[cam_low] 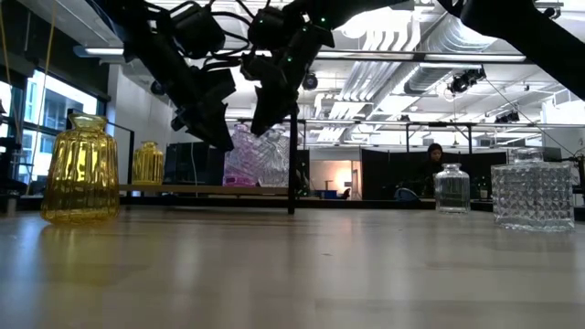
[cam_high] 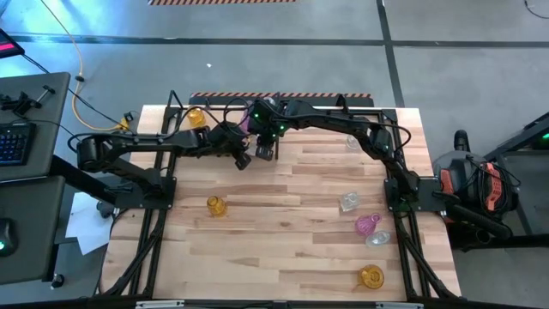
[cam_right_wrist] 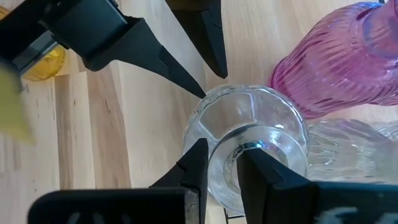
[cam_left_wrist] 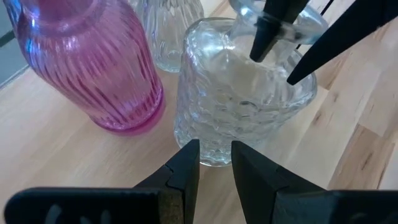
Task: Sort vases onto shelf
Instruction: Put the transparent vase on the shelf aligned with the other transparent vases
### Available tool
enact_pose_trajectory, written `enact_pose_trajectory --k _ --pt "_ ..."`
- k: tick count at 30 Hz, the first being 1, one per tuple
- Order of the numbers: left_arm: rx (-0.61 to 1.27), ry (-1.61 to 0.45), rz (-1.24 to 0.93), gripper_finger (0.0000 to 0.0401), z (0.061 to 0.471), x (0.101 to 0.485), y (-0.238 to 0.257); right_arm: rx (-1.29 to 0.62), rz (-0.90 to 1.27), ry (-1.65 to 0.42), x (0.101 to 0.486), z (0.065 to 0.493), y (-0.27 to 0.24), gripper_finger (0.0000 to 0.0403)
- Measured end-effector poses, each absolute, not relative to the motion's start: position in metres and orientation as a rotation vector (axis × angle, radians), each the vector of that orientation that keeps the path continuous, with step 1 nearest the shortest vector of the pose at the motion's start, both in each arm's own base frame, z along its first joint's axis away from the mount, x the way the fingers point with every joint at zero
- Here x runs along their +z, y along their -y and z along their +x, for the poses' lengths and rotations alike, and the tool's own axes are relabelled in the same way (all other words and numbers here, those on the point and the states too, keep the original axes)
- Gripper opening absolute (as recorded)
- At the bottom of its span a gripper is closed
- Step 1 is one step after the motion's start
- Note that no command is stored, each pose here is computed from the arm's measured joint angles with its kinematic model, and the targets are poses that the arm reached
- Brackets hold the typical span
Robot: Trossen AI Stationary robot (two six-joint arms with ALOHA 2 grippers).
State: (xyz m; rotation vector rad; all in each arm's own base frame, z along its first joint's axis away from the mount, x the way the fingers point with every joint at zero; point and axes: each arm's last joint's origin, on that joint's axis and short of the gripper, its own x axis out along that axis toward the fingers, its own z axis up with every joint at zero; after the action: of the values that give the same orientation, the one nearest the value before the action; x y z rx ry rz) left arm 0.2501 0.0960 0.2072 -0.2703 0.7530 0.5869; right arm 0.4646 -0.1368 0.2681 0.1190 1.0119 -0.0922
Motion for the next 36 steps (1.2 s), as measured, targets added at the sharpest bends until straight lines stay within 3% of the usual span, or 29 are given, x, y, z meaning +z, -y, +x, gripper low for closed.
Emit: enact_pose_trajectory --k 13,25,36 --pt "0.592 -0.758 -0.257 0.0087 0.2562 0.1992 -0.0996 -0.090 0.118 -1.025 0.2668 0.4637 0.1373 0.0045" --pt "0.600 -0.762 -0.257 0.0087 0.2557 0.1988 -0.1005 -0.086 0.125 -0.993 0.2683 0.4663 0.1376 0.0087" --pt "0.599 -0.760 -0.276 0.0087 0.2557 0.1986 -0.1002 -0.074 0.145 -0.993 0.2690 0.4660 0.1369 0.0095"
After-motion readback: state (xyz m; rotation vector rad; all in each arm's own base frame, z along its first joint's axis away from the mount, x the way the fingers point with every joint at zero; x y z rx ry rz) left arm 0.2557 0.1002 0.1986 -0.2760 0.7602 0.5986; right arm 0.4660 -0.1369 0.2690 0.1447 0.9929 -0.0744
